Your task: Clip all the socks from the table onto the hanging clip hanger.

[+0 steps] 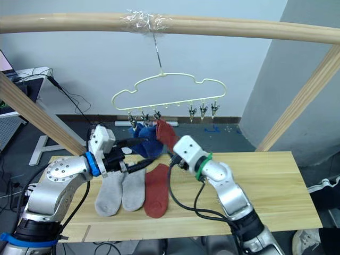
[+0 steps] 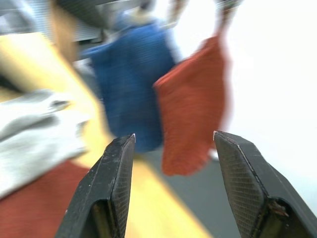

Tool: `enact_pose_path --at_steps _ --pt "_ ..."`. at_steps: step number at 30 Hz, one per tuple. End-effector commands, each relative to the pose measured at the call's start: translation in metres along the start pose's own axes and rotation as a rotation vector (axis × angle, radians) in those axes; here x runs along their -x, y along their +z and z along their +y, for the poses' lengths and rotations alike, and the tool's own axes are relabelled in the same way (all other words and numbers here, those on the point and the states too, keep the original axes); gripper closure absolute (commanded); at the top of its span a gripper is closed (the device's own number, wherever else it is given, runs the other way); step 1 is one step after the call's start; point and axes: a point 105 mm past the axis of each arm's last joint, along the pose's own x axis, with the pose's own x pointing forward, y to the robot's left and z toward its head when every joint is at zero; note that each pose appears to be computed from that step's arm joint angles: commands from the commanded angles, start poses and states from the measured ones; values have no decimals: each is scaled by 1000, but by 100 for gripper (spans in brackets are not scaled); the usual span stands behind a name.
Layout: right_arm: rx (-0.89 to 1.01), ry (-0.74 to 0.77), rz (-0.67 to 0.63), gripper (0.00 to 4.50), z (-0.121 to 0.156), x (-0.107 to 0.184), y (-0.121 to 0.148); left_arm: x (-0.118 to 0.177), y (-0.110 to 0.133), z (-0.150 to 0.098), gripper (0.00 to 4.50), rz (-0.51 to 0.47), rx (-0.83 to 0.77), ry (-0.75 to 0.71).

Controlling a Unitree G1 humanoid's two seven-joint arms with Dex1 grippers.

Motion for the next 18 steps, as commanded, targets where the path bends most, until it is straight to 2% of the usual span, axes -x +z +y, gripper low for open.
enact_pose_path --at_steps 1,6,9,18 --pt "55 -83 -31 190 -15 12 18 -4 16 -13 61 -43 -76 -77" --pt "-46 -108 -36 190 -22 12 22 -10 23 -11 61 -82 -63 -58" --pt "-217 -174 -35 190 -30 8 22 -14 33 -6 61 -120 11 -32" --pt "-314 -266 -24 190 -54 3 25 -19 43 -4 61 -119 -8 -54"
